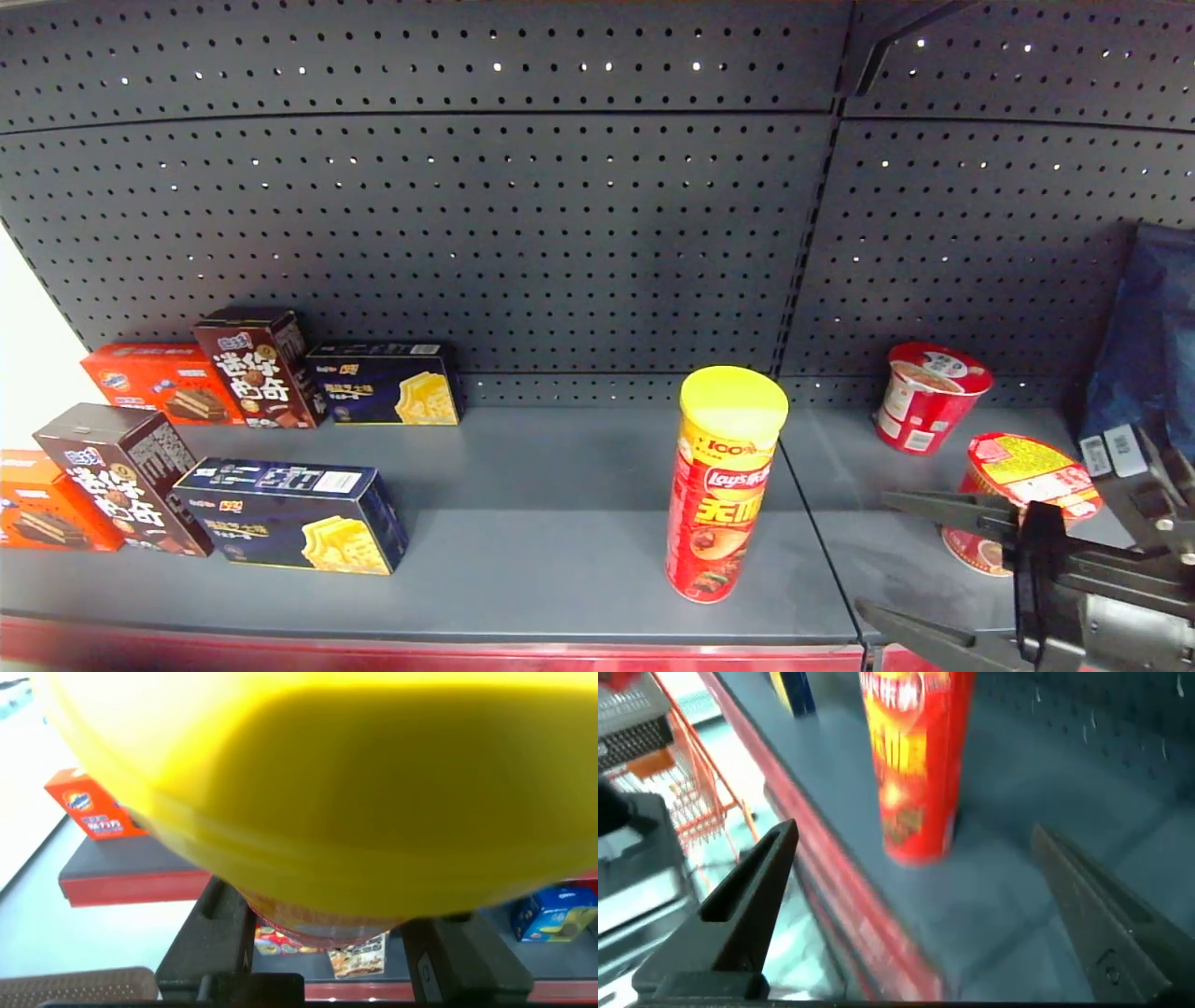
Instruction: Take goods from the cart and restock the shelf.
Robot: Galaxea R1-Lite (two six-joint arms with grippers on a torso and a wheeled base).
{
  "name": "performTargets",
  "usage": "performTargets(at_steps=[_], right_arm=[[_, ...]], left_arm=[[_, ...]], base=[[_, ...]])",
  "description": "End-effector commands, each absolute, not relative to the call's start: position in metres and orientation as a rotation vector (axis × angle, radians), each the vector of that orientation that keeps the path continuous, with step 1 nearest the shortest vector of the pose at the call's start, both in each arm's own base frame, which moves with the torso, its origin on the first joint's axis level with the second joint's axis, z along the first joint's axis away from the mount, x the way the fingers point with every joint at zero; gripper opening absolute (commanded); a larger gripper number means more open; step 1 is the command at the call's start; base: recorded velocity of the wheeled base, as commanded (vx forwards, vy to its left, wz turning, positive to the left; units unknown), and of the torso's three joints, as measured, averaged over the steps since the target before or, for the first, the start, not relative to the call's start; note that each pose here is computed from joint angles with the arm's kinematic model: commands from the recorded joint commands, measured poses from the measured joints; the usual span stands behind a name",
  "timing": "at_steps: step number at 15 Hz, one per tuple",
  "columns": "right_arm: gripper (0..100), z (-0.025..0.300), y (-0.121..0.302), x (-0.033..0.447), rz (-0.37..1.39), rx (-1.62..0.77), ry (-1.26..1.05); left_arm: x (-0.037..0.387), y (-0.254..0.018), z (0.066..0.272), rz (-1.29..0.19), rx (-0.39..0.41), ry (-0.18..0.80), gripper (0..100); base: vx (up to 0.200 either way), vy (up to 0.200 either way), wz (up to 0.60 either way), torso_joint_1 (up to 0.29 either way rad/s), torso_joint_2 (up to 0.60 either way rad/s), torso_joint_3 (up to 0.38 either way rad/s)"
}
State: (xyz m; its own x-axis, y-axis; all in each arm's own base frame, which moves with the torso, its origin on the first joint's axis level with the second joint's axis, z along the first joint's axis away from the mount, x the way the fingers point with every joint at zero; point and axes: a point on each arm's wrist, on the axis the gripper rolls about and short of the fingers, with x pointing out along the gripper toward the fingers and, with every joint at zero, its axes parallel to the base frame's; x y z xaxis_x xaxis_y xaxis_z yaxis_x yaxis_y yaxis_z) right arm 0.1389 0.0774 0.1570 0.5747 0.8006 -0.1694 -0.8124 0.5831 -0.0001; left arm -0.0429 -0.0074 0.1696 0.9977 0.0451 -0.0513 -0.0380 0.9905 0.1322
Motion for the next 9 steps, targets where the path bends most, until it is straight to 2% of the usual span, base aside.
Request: performTargets(at_steps=[1, 3, 6, 9], right_arm=[[100, 0.188, 0.048, 0.084, 0.855, -0.090, 0.111], [100, 0.198, 0.035, 0.059, 0.777, -0.095, 0.119], [100, 0.200, 0.013, 0.023, 0.532, -0.120, 0.171], [100, 0.193, 0.002, -0.001, 0.493, -0.111, 0.174]], left_arm=[[-0.043, -0.008, 0.174, 0.026, 0.133, 0.043, 0], [-0.045, -0.009, 0.180, -0.021, 0.138, 0.020, 0], [-0.026, -0.009, 0.209, -0.136, 0.127, 0.047, 0], [-0.003, -0.008, 0.225, -0.227, 0.125, 0.037, 0]], base=[[0.000, 0.000, 0.00, 0.000, 0.00, 0.000], [0.000, 0.000, 0.00, 0.000, 0.00, 0.000], [0.000, 0.000, 0.00, 0.000, 0.00, 0.000], [0.000, 0.000, 0.00, 0.000, 0.00, 0.000]])
